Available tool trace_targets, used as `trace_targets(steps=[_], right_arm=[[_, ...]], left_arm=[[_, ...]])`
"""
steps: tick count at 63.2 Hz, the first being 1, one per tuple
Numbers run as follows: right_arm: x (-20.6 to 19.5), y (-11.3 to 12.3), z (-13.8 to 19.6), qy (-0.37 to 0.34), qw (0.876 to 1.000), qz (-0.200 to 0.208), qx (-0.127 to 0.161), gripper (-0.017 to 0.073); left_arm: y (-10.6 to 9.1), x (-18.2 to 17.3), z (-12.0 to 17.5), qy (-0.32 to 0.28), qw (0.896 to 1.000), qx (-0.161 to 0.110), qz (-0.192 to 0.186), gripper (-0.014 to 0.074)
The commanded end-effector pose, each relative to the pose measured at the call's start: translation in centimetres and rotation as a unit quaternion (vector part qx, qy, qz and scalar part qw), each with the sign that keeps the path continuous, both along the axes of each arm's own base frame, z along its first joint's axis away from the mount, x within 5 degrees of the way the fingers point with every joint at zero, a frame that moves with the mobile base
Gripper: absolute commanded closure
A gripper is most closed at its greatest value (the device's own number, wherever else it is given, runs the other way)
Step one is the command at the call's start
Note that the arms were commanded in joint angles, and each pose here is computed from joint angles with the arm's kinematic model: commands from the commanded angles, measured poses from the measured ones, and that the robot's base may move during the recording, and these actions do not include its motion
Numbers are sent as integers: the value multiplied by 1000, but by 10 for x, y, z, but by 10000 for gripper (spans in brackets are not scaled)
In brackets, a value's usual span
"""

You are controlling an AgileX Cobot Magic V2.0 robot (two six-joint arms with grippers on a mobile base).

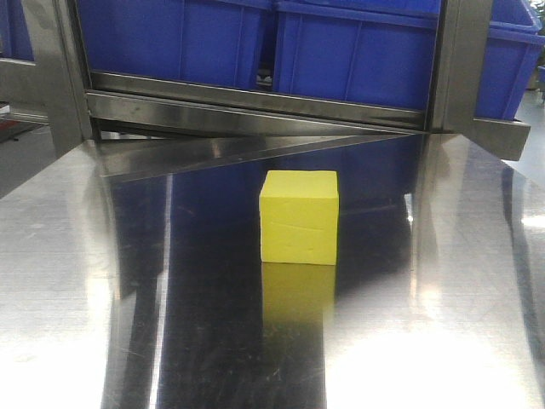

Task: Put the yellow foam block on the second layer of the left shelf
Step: 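Move the right gripper down toward the yellow foam cube, then lower the open right gripper around the yellow foam cube and close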

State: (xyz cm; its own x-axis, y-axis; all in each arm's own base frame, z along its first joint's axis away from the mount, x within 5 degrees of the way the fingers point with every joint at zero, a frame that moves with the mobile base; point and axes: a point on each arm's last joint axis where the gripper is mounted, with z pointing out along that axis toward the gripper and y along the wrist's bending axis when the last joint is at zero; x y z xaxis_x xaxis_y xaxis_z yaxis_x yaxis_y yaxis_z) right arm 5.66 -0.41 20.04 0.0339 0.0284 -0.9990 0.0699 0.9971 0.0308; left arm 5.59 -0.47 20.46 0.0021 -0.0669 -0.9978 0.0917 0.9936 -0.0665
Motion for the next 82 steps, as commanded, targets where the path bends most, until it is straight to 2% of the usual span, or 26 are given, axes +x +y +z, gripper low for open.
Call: trace_targets(steps=[1, 14, 30, 37, 42, 48, 54, 63, 69, 73, 77, 82], right_arm=[[-7, 0, 32, -87, 996, -3, -11, 529], [-18, 1, 79, -94, 995, -4, -12, 529], [1, -1, 135, 0, 1000, -3, 2, 526], [18, 1, 156, 38, 999, 15, 7, 522], [32, 4, 166, 68, 997, 36, 7, 476], [52, 11, 173, 115, 991, 68, 5, 346], [74, 23, 175, 178, 979, 104, -2, 158], [101, 44, 175, 262, 953, 151, -27, -51], [122, 62, 173, 301, 935, 178, -52, -42], [133, 77, 171, 328, 922, 198, -59, -42], [145, 95, 169, 365, 907, 208, -41, -42], [158, 116, 167, 416, 887, 202, -8, -42]], left_arm=[[-1, 1, -1, -28, 1000, -8, -9, 457], [-1, 1, -1, -28, 1000, -8, -9, 457], [-1, 1, -1, -28, 1000, -8, -9, 457], [-1, 1, -1, -28, 1000, -8, -9, 457], [-1, 1, -1, -28, 1000, -8, -9, 457], [-1, 1, -1, -28, 1000, -8, -9, 457], [-1, 1, -1, -28, 1000, -8, -9, 457], [-1, 1, -1, -28, 1000, -8, -9, 457], [-1, 1, -1, -28, 1000, -8, -9, 457], [-1, 1, -1, -28, 1000, -8, -9, 457], [-1, 1, -1, -28, 1000, -8, -9, 457], [-1, 1, -1, -28, 1000, -8, -9, 457]])
